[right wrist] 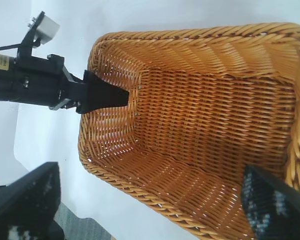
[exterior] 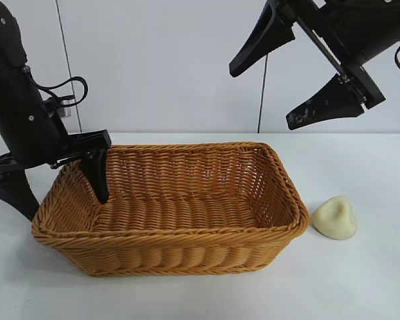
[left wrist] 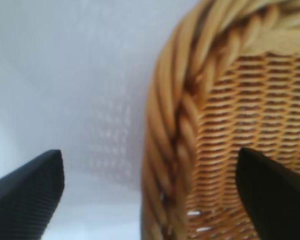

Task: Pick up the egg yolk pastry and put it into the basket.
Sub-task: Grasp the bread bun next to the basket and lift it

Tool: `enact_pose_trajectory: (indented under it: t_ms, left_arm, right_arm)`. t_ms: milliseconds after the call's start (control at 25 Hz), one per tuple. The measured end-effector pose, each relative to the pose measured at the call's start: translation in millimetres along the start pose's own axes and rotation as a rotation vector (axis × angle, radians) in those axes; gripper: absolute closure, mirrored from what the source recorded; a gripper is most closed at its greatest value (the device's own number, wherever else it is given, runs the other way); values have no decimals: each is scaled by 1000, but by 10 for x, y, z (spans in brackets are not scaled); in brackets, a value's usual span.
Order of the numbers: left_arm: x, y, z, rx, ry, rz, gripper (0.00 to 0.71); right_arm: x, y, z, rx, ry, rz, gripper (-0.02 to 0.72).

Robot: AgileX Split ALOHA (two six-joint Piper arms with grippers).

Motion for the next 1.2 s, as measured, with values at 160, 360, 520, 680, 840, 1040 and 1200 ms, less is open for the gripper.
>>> enact_pose_trajectory:
  t_ms: [160,360,520,680,840,1040,1200]
  left_arm:
    - [88,-439,-129,-4,64,-77,18]
    - [188,-800,-199,47,128,-126,18]
    - [216,-887,-209,64,143,-144,18]
    - [231,-904,-107,107,136,-130,18]
    - [340,-975,168,155,81,-141,18]
    - [455,-1061,473,185,10,-164,18]
    - [469,-1071,529,190,-3,-165,18]
  right_arm:
    - [0,0,0,0,2,0,6]
    - [0,0,0,0,2,0,6]
    - [1,0,-1,-1,2,-1,6]
    - [2,0,-2,-1,2,-2,6]
    - [3,0,-2,-2,2,-2,6]
    - [2,0,-3,-2,2,-2,6]
    - [2,0,-3,-2,2,-2,6]
Point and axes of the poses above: a point on each arm's last joint axis where the gripper is mounted, y pointing out along that axis toward the gripper, z along the wrist's bending axis when the last joint is at zero, x = y × z, the point moved 2 cm from there along y, pointing out along that axis toward the gripper, and after that the axes turned 12 degrees about -y, right-handed, at the moved point
